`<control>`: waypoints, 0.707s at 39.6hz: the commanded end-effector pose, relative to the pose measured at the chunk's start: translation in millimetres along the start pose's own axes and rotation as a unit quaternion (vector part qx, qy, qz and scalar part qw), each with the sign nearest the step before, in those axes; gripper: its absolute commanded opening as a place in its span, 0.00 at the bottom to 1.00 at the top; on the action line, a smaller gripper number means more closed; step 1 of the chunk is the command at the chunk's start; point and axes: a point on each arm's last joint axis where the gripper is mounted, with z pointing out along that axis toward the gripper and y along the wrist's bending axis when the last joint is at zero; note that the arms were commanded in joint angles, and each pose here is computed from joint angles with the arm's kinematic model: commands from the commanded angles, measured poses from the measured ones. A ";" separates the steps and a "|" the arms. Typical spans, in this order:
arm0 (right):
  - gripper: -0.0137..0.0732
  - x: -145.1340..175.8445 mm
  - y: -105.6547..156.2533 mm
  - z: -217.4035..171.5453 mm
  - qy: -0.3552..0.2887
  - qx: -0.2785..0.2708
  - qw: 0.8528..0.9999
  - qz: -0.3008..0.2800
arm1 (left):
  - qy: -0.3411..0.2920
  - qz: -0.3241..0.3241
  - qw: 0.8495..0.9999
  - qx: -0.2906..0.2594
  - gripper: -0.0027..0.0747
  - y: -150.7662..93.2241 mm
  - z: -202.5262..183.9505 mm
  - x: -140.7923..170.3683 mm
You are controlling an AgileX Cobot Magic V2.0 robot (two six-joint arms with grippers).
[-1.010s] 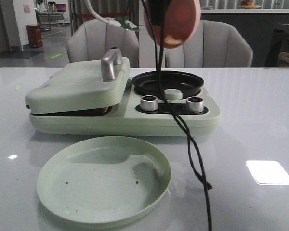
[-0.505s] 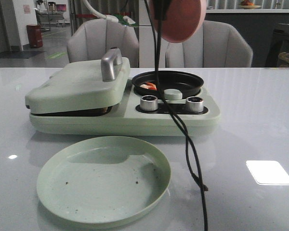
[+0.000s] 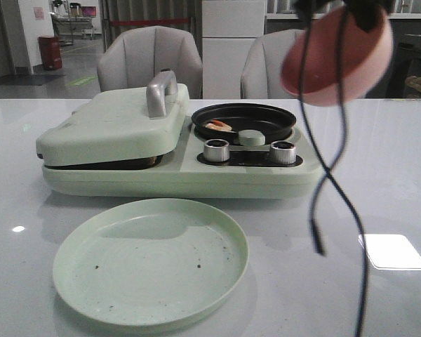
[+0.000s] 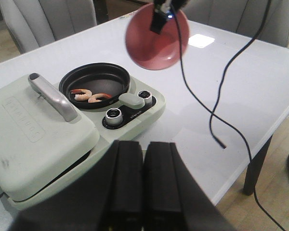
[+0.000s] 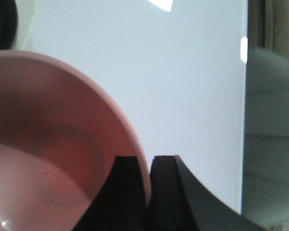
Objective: Make breakfast with bread and shrimp
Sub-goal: 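Carry the empty pink bowl back and set it on the table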
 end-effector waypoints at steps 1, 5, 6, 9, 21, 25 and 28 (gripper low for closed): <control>0.18 27.4 -40.8 -8.7 0.002 -0.008 0.999 0.042 | -0.047 -0.011 0.999 -0.011 0.16 1.4 -4.3 -14.3; 0.18 59.0 -48.0 13.5 0.021 -0.060 0.995 0.078 | -0.047 -0.011 0.999 -0.011 0.16 1.4 -4.3 -14.3; 0.18 66.8 -51.8 19.3 0.027 -0.071 0.993 0.094 | -0.047 -0.011 0.999 -0.011 0.16 1.4 -4.3 -14.3; 0.18 91.0 -55.9 34.2 0.043 -0.110 0.983 0.141 | -0.047 -0.011 0.999 -0.011 0.16 1.4 -4.3 -14.3; 0.18 157.9 -53.4 87.3 0.090 -0.187 0.952 0.225 | -0.047 -0.011 0.999 -0.011 0.16 1.4 -4.3 -14.3; 0.18 170.0 -55.9 98.2 0.081 -0.192 0.940 0.270 | -0.047 -0.011 0.999 -0.011 0.16 1.4 -4.3 -14.3; 0.18 174.2 -58.0 102.2 0.074 -0.188 0.938 0.280 | -0.047 -0.011 0.999 -0.011 0.16 1.4 -4.3 -14.3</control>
